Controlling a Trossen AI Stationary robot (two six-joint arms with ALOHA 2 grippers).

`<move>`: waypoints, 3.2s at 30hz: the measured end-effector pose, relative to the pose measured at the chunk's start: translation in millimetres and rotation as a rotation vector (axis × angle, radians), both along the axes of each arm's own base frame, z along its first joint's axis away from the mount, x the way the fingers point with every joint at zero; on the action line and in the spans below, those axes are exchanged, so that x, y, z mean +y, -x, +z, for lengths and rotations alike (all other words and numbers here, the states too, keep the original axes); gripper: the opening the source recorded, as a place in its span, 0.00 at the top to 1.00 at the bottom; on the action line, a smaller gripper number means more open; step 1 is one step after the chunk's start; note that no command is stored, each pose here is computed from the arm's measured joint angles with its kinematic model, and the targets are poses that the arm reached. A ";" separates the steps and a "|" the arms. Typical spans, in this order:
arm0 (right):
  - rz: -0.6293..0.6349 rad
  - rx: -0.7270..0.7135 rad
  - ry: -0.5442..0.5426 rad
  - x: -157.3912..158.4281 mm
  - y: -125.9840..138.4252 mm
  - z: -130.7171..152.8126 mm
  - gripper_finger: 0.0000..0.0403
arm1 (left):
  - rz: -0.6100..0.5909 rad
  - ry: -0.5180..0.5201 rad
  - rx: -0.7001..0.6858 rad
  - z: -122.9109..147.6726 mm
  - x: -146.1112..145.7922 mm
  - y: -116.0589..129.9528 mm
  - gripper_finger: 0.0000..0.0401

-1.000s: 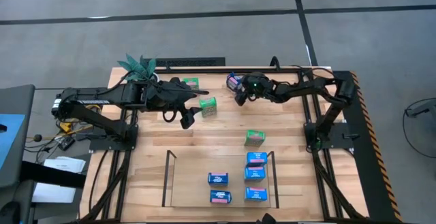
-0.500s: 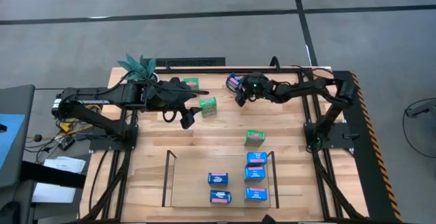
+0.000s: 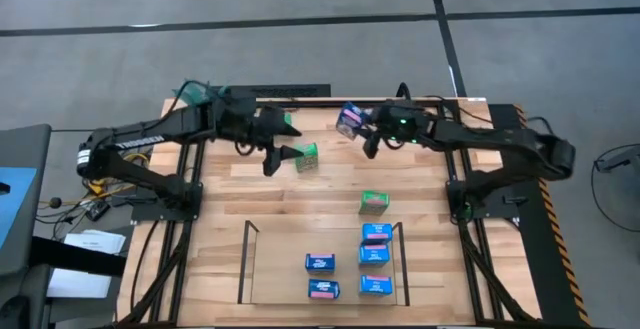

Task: Stack cereal on shelf
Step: Put the blue cereal box on the shelf aligned with the other blue cereal box

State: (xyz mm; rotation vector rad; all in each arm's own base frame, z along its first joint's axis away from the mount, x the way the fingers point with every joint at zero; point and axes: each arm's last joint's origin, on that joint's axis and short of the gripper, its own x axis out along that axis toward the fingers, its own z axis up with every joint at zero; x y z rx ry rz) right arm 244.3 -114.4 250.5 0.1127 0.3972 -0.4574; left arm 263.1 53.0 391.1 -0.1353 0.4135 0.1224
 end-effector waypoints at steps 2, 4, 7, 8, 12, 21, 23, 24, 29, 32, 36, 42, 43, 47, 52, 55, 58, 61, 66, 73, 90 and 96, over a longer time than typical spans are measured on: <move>0.024 -0.022 0.010 10.4 7.9 12.2 0.57 | -0.027 0.004 -0.003 0.0 7.2 1.8 0.32; 0.054 -0.042 0.018 21.1 14.1 21.8 0.56 | -0.051 0.009 -0.009 -1.3 11.8 -0.8 0.32; 0.097 -0.053 -0.006 36.7 18.7 28.2 0.56 | -0.075 0.025 -0.010 -3.9 14.3 -4.2 0.32; 0.111 -0.052 -0.021 41.6 18.7 28.4 0.56 | -0.089 0.024 -0.026 -3.3 14.3 -7.0 0.32; 0.183 -0.055 -0.057 61.2 13.9 27.9 0.56 | -0.144 0.046 -0.020 -9.7 11.1 -17.2 0.32; 0.305 -0.034 -0.129 95.9 -1.4 17.8 0.56 | -0.230 0.076 0.017 -28.0 1.2 -41.0 0.32; 0.317 -0.036 -0.137 99.6 -5.5 14.7 0.56 | -0.241 0.076 0.026 -32.1 -0.6 -46.1 0.32; 0.323 -0.036 -0.138 101.2 -6.5 14.4 0.56 | -0.244 0.070 0.018 -32.3 -1.2 -48.9 0.32; 0.348 0.002 -0.148 108.7 -13.2 4.4 0.56 | -0.242 0.090 0.069 -45.8 -0.9 -57.7 0.32; 0.364 -0.002 -0.147 112.8 -17.9 2.2 0.56 | -0.233 0.089 0.082 -49.5 0.0 -60.4 0.32; 0.369 -0.003 -0.146 114.0 -21.4 -0.6 0.56 | -0.223 0.072 0.098 -53.4 1.0 -63.0 0.32; 0.371 -0.026 -0.142 113.9 -25.5 3.8 0.56 | -0.229 0.058 0.112 -60.0 2.4 -69.0 0.27; 0.370 -0.028 -0.142 113.6 -25.4 4.3 0.56 | -0.229 0.064 0.129 -62.0 2.3 -68.2 0.26; 0.372 -0.021 -0.143 114.2 -25.3 3.5 0.56 | -0.221 0.048 0.130 -64.6 2.6 -71.9 0.21; 0.392 -0.020 -0.143 119.6 -25.3 3.5 0.56 | -0.218 0.036 0.129 -65.5 3.1 -73.0 0.20; 0.397 -0.020 -0.143 120.9 -25.2 3.5 0.56 | -0.219 0.040 0.141 -68.4 3.3 -74.3 0.20; 0.396 -0.020 -0.142 120.7 -25.5 3.3 0.56 | -0.222 0.035 0.131 -67.4 3.3 -74.6 0.20; 0.395 0.002 -0.144 120.9 -30.2 -3.4 0.56 | -0.224 0.036 0.129 -67.3 3.1 -74.7 0.20; 0.405 -0.010 -0.147 121.7 -40.5 -11.7 0.56 | -0.250 0.034 0.124 -67.1 1.1 -75.1 0.20; 0.408 -0.029 -0.174 121.5 -46.0 -15.7 0.56 | -0.283 0.030 0.152 -71.3 -6.1 -76.7 0.20; 0.434 -0.041 -0.179 129.5 -45.9 -14.2 0.56 | -0.277 0.022 0.153 -71.3 -8.3 -77.1 0.20; 0.429 -0.044 -0.190 129.5 -45.9 -14.2 0.56 | -0.303 0.010 0.157 -72.6 -15.7 -79.0 0.23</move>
